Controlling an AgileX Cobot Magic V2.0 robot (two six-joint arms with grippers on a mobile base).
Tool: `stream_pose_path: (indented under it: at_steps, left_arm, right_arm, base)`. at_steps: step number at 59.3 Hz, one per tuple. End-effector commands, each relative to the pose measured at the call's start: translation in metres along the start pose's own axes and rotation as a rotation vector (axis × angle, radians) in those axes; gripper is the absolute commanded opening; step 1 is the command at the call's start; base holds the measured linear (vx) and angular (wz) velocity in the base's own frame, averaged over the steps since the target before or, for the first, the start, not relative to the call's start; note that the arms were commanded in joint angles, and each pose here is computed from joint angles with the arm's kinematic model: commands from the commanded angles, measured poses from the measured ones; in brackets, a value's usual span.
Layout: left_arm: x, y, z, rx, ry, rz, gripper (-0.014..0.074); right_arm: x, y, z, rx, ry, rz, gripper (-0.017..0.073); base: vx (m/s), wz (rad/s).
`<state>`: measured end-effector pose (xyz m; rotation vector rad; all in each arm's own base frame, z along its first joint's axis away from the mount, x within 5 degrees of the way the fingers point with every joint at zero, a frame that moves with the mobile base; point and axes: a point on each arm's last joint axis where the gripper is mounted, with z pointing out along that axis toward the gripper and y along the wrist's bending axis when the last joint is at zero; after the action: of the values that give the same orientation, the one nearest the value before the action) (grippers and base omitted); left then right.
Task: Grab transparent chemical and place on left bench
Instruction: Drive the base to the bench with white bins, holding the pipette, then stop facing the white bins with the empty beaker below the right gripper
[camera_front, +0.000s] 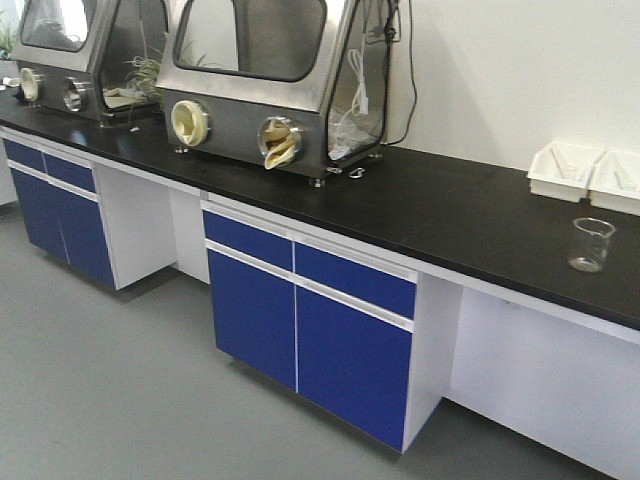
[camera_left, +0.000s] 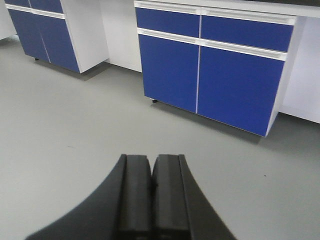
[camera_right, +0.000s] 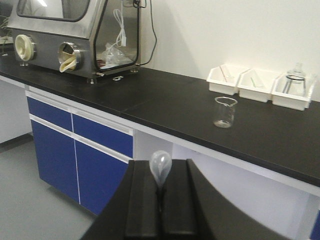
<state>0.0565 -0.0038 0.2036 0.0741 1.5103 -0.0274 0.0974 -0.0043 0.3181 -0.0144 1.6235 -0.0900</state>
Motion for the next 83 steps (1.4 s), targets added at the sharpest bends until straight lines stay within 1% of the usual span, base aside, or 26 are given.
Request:
stream_pose_path:
  at_steps: [1, 70, 83]
  left_arm:
    - [-0.0028, 0.0001, -0.0013, -0.002, -0.081, -0.009, -0.0003]
    - [-0.0028, 0.0001, -0.0013, -0.002, -0.081, -0.009, -0.0003]
    - [-0.0028, 0.0001, -0.0013, -0.002, -0.081, -0.009, -0.0003]
  right_arm:
    - [-0.0156, 0.0017, -0.0011, -0.024, -0.091, -0.009, -0.0004]
    - [-0.0156, 0.0017, -0.0011, -0.024, -0.091, -0.009, -0.0004]
    - [-0.0156, 0.0017, -0.0011, -0.024, -0.091, -0.009, -0.0004]
  base:
    - [0.23, 0.18]
    - [0.27, 0.06]
    - [0.33, -0.24]
